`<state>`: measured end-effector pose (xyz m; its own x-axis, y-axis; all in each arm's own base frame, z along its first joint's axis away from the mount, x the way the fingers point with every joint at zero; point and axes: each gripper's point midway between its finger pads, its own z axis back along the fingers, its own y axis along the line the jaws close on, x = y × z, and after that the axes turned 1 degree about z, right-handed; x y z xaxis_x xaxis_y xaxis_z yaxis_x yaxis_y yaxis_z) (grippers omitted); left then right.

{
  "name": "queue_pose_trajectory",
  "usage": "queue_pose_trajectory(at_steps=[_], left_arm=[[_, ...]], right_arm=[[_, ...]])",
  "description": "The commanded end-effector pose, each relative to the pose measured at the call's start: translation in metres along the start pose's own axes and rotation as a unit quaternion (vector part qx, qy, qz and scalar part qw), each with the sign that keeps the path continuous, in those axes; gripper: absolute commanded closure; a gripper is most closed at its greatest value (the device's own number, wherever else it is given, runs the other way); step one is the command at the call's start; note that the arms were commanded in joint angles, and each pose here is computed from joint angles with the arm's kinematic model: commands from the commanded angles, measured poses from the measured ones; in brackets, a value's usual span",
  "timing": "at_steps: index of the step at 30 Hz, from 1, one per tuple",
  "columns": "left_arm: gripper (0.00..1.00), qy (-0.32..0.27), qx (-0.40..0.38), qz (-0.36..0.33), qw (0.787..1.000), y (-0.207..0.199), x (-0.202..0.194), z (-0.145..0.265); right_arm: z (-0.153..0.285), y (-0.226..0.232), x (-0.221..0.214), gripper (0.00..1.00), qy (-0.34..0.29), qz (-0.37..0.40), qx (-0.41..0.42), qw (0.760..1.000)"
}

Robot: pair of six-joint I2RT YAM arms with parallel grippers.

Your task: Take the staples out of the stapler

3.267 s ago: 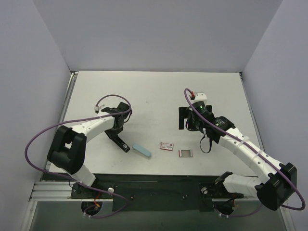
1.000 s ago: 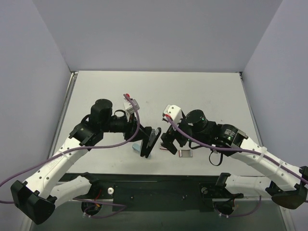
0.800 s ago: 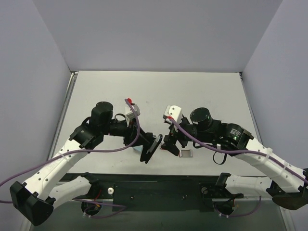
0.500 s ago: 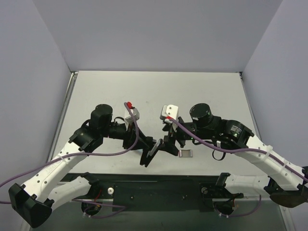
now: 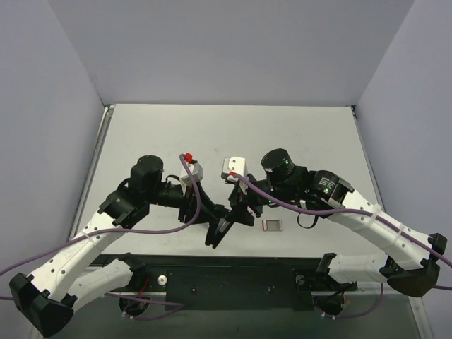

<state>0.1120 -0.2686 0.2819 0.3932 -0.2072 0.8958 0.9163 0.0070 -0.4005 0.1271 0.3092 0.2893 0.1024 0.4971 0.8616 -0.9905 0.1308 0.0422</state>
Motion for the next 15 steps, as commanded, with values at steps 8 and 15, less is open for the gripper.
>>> queue_pose_trajectory(at_steps=[8,15], left_arm=[[1.00,-0.035,-0.035,-0.068,0.996,-0.0209,0.0222,0.0040],[1.00,-0.038,-0.041,-0.072,0.996,-0.0239,0.0230,0.0052]], right_arm=[[0.0004,0.0111,0.0079,0.59,-0.010,0.008,0.034,0.999],[-0.0048,0.0096,0.0038,0.53,-0.001,0.006,0.034,0.999]])
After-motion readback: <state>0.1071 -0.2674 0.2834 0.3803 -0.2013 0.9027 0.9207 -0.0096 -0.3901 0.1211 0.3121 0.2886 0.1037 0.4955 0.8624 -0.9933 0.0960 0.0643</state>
